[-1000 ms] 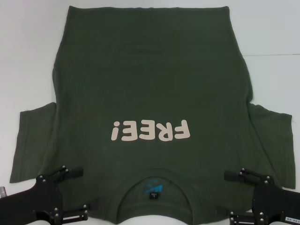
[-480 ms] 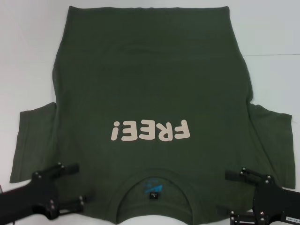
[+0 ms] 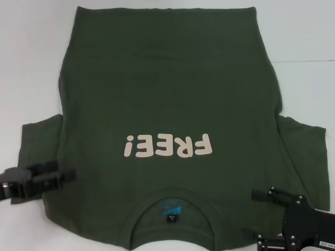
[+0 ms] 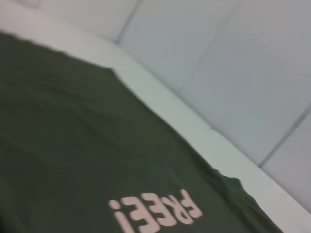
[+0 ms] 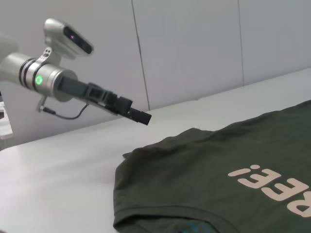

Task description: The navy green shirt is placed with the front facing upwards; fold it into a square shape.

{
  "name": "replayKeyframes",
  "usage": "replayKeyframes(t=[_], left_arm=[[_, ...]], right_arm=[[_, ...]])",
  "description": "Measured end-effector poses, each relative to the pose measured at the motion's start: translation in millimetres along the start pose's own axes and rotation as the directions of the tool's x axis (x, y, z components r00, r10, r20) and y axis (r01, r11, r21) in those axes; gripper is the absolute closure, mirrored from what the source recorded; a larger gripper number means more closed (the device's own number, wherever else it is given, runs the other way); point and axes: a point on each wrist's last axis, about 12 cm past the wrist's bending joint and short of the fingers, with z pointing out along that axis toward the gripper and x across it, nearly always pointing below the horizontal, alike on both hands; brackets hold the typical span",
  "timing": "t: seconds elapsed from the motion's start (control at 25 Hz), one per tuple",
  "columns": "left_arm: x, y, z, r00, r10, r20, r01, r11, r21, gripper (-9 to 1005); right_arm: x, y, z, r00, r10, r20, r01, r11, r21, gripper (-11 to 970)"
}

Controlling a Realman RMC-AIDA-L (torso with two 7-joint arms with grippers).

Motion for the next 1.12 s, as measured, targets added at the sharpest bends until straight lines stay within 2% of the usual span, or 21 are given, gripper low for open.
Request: replayKeyframes(t=[0.2, 0.32, 0.68, 0.84, 1.12], left_arm=[[-31, 9.8, -7, 0.989, -0.135, -0.06, 0.132, 0.99, -0.057, 74], [-50, 17.0, -11, 0.975, -0.199, -0.094, 0.186, 0.973, -0.134, 75], [-97, 35.1, -5, 0.946, -0.28, -0.161, 0.212, 0.914, -0.345, 78], [-107, 40.1, 1, 0.936, -0.302, -0.18, 0.205, 0.884, -0.419, 79], [-108, 47.0, 13, 0.918, -0.322, -0.232, 0.165, 0.842, -0.514, 82]], right_arm=[[-1, -0.2, 0, 1.0, 0.002, 0.001, -0.002, 1.0, -0.004, 29], [-1, 0.2, 0, 1.0, 0.003, 0.003, -0.003, 1.0, -0.006, 29], [-2, -0.4, 1, 1.0, 0.002, 0.001, -0.002, 1.0, -0.011, 30], [-2, -0.8, 2, 1.0, 0.001, 0.001, -0.001, 1.0, -0.016, 30], [-4, -2.0, 5, 1.0, -0.002, -0.001, 0.002, 1.0, -0.025, 29]])
